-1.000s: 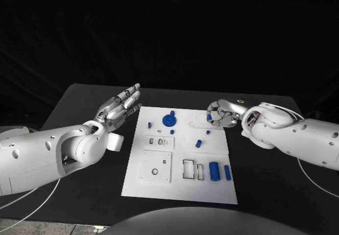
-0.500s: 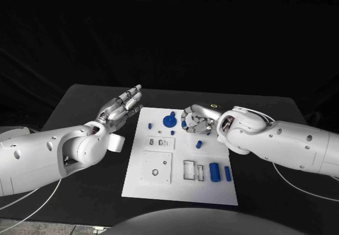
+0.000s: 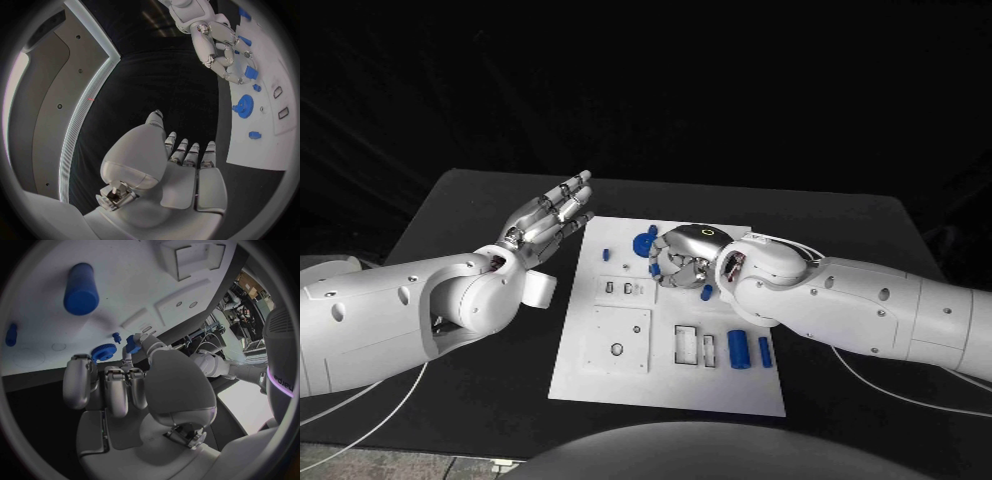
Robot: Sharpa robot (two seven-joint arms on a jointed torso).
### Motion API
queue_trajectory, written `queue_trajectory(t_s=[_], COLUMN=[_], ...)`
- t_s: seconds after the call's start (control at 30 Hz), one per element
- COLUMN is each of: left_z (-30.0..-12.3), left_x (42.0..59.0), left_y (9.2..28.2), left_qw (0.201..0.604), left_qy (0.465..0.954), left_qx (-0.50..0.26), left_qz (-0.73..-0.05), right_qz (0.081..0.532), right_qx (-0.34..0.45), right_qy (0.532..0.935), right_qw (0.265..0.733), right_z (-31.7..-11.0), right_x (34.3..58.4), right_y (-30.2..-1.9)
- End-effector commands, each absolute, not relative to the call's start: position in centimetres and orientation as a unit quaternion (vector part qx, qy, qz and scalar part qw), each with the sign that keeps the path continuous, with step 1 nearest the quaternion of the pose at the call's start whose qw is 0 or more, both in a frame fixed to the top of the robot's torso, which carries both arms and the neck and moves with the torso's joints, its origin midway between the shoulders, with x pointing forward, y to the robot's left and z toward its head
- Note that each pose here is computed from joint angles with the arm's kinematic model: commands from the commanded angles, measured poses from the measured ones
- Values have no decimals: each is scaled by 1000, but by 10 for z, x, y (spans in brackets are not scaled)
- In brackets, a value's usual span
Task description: Assemble the parts on the task board
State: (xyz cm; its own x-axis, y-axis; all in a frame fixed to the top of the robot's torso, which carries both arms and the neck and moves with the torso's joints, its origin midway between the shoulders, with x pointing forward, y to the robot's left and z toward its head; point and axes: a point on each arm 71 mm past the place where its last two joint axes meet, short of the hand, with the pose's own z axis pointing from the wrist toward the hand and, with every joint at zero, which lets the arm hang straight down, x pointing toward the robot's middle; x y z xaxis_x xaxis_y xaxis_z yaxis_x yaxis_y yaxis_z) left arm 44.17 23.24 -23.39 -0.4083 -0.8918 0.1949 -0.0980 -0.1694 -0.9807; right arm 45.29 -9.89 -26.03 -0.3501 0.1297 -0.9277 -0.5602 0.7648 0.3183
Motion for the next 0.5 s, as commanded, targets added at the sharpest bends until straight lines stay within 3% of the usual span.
queue_trajectory(t_s=[0.03,0.5], left_z=[-233,-233], left_x=[441,442], left_y=[230,230], left_qw=[311,312], left_qy=[559,559], left_qx=[-438,-437], left_qz=[-632,-632], right_qz=[293,292], right_qx=[-154,-166], right_qy=[767,773], right_qw=[549,538], right_z=[-265,-272], right_x=[453,450], right_y=[-98,-89])
